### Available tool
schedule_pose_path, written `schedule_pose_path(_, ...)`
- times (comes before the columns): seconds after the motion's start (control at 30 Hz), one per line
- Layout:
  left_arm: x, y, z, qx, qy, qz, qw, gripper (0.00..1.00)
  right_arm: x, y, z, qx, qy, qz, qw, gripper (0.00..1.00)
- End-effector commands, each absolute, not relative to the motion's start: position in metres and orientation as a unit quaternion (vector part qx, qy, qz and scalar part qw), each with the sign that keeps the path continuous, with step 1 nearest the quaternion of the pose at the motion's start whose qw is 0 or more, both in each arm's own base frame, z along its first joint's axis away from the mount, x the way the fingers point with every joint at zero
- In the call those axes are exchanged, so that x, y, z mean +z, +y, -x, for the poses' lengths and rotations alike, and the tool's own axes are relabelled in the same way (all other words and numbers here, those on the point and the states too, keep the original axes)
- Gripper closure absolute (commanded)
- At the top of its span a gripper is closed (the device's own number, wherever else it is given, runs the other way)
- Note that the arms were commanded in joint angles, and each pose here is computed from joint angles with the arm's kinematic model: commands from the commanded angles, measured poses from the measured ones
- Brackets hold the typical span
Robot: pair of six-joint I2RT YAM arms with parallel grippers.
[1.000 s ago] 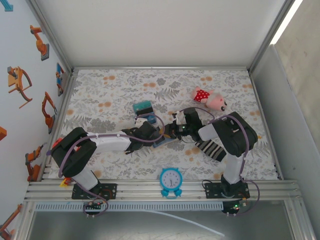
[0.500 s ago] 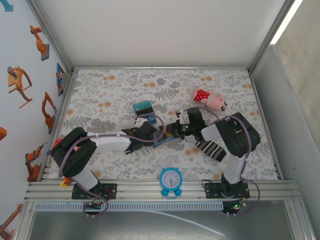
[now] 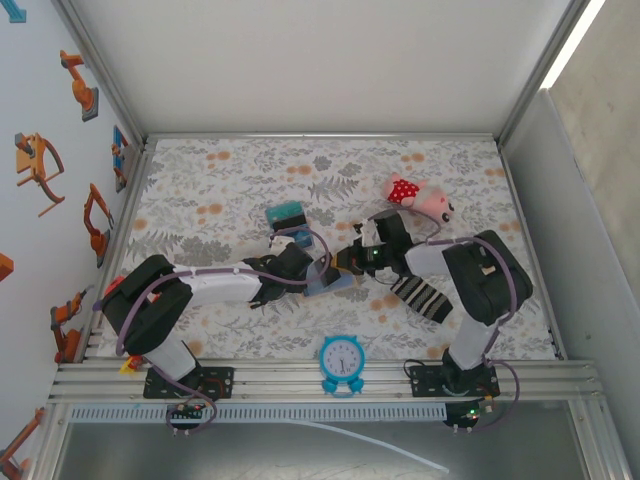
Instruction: Take the credit cards out of the card holder
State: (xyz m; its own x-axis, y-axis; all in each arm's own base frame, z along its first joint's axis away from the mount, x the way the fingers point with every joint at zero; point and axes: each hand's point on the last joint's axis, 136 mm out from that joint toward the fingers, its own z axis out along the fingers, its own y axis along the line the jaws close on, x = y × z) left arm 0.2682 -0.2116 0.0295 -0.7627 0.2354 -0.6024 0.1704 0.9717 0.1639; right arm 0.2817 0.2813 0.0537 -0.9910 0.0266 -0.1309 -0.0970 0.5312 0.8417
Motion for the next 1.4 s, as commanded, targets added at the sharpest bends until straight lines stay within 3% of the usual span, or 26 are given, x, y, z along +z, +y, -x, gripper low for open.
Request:
schedule_pose_path(0.0, 0.033, -0.204, -0.262, 0.072, 0.937, -0.127, 0.317, 0.03, 0.054, 0.255, -0.276, 0.390, 0.915, 0.064, 0.075, 0.98)
schedule_pose_path(0.27, 0.068, -0.209, -0.267, 0.050, 0.929, -0.127, 0.345, 0.03, 0.085, 0.248, -0.278, 0.360, 0.920, 0.114, 0.107, 0.99)
schedule_pose_path(0.57, 0.144, -0.224, -0.270, -0.048, 0.897, -0.158, 0.411, 0.03, 0.147, 0.250, -0.264, 0.370, 0.883, 0.224, 0.182, 1.00)
schedule_pose_path(0.87, 0.207, -0.256, -0.256, -0.224, 0.831, -0.275, 0.428, 0.03, 0.202, 0.269, -0.238, 0.400, 0.817, 0.342, 0.235, 1.00)
schedule_pose_path(1.13, 0.210, -0.288, -0.222, -0.303, 0.769, -0.413, 0.382, 0.00, 0.223, 0.286, -0.216, 0.413, 0.776, 0.415, 0.234, 1.00)
schedule_pose_path(1.37, 0.211, -0.303, -0.208, -0.336, 0.734, -0.471, 0.355, 0.18, 0.230, 0.291, -0.199, 0.415, 0.753, 0.459, 0.222, 1.00)
